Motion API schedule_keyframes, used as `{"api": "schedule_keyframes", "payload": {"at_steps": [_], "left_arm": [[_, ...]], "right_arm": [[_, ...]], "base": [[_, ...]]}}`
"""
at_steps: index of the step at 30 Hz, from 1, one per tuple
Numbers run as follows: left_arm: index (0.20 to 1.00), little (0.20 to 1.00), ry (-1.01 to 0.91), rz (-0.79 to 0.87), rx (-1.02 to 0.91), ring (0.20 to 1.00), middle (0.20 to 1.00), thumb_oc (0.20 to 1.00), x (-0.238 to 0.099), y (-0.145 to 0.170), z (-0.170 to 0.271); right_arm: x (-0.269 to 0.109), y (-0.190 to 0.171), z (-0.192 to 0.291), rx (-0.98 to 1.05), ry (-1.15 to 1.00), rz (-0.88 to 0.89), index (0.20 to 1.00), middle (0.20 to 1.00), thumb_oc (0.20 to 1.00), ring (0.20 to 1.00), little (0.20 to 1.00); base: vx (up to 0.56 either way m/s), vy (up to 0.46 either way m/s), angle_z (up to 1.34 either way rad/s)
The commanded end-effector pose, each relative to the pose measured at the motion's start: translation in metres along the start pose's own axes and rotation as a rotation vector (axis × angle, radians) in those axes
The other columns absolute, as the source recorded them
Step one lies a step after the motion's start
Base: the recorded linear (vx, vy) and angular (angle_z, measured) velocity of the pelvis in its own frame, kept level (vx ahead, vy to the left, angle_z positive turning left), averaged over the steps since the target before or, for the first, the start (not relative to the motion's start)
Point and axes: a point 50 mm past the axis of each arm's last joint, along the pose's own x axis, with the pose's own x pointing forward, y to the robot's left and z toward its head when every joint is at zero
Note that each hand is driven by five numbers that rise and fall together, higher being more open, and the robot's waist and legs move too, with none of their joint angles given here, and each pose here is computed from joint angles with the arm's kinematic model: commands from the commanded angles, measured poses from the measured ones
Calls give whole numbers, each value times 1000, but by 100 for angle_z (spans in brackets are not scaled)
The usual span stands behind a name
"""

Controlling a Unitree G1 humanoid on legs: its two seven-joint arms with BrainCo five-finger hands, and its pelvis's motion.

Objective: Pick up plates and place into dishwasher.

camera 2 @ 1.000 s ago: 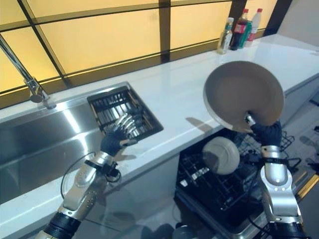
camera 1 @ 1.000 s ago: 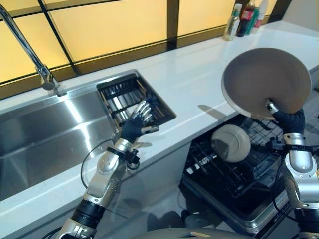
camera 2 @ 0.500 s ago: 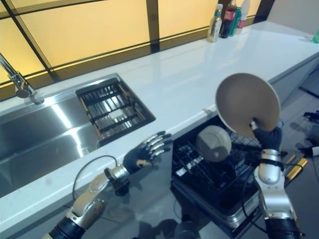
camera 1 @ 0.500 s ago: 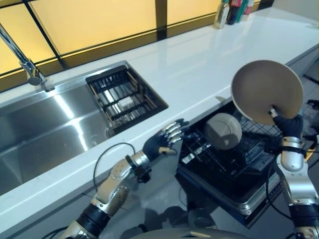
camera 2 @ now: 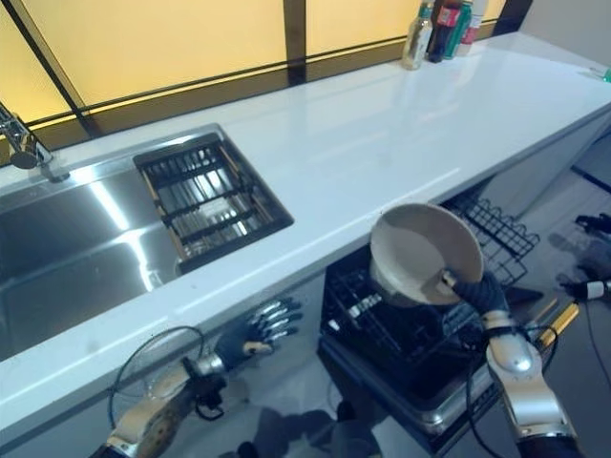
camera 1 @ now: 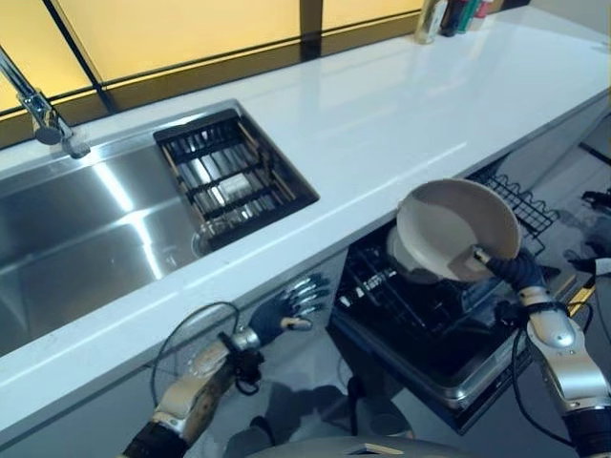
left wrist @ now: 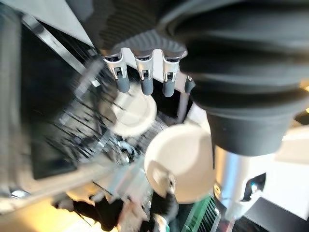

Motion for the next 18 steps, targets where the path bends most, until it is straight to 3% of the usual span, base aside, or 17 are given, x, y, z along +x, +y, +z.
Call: {"api": "schedule_keyframes", "payload": {"at_steps": [1, 8, 13, 18], "left_arm": [[1000, 1000, -41, 66, 64, 1000, 1000, 1000, -19, 11, -1], [1000, 1000, 17, 166, 34, 1000, 1000, 1000, -40, 22, -19], [1000, 1000, -24, 138, 56, 1000, 1000, 1000, -31, 23, -7], [1000, 1000, -24, 77, 65, 1000, 1000, 1000, -25, 19, -1]], "right_arm": [[-1, 6, 17, -22, -101, 39, 200, 200, 200, 200, 200], [-23, 29, -21, -90, 35, 79, 200, 200, 200, 200, 200], [-14, 37, -31, -237, 64, 20, 200, 200, 200, 200, 200], [-2, 37, -43, -259, 124, -79, 200, 200, 200, 200, 200]], "base": [[39, -45, -3], [64, -29, 2], [-4, 1, 1], [49, -10, 2]]}}
